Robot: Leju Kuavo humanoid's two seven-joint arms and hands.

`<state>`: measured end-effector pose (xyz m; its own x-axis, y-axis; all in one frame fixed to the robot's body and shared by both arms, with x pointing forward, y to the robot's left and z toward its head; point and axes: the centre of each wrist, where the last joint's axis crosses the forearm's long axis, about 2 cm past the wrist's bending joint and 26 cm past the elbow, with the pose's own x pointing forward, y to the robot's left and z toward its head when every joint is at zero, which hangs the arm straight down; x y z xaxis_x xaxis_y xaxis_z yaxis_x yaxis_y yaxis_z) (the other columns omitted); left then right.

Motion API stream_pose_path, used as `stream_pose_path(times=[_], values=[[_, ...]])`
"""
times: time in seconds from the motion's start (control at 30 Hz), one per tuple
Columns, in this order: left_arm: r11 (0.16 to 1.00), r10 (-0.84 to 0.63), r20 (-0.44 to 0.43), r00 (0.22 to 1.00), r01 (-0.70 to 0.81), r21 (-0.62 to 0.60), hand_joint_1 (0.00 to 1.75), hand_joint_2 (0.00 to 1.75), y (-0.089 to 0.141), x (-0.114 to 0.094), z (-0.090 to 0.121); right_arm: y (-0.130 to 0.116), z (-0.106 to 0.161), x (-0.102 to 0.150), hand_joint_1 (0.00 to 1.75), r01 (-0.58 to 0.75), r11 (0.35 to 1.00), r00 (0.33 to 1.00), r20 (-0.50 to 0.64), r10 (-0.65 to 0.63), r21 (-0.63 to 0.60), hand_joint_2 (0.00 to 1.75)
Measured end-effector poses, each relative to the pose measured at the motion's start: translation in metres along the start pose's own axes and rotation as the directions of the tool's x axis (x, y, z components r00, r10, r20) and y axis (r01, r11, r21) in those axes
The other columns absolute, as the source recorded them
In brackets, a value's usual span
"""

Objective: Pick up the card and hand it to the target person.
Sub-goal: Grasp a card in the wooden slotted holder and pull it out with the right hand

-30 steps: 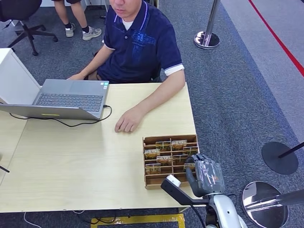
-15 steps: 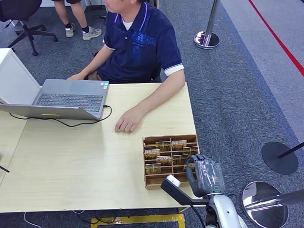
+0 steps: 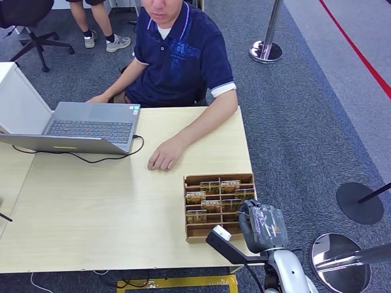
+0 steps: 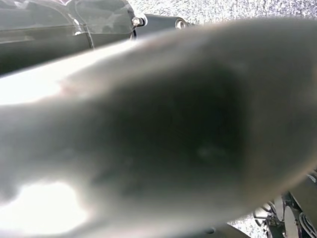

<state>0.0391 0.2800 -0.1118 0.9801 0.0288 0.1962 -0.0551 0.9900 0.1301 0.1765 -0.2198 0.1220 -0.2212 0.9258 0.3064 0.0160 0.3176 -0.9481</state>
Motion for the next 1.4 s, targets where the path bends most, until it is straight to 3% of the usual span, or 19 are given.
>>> stream_pose_path(times=[0.07, 0.2, 0.4, 0.9, 1.4], values=[[1.0, 0.0, 0.001, 1.0, 0.0, -0.004, 0.0, 0.0, 0.0, 0.0, 0.0, 0.0, 0.0, 0.0, 1.63, 0.0, 1.0, 1.0, 0.001, 0.0, 0.001, 1.75], [0.998, 0.006, 0.028, 1.0, -0.004, -0.059, 0.0, 1.75, -0.001, 0.0, 0.0, 0.0, 0.0, 0.0, 1.65, 0.0, 1.0, 1.0, 0.007, 0.0, 0.002, 1.75], [0.995, 0.007, 0.055, 0.998, -0.001, -0.102, 0.0, 1.75, -0.001, 0.0, 0.0, -0.001, -0.002, 0.0, 1.66, 0.018, 1.0, 0.999, 0.026, -0.018, 0.016, 1.75], [0.994, 0.01, 0.075, 0.997, -0.002, -0.108, 0.0, 1.75, -0.001, 0.0, 0.0, -0.007, -0.016, 0.002, 1.66, 0.218, 0.971, 0.963, 0.141, -0.23, 0.098, 1.75], [0.995, 0.009, 0.072, 0.997, -0.002, -0.095, 0.0, 1.75, -0.001, 0.0, 0.0, -0.059, -0.045, -0.004, 1.66, 0.239, 0.952, 0.948, 0.259, -0.186, -0.192, 1.75]])
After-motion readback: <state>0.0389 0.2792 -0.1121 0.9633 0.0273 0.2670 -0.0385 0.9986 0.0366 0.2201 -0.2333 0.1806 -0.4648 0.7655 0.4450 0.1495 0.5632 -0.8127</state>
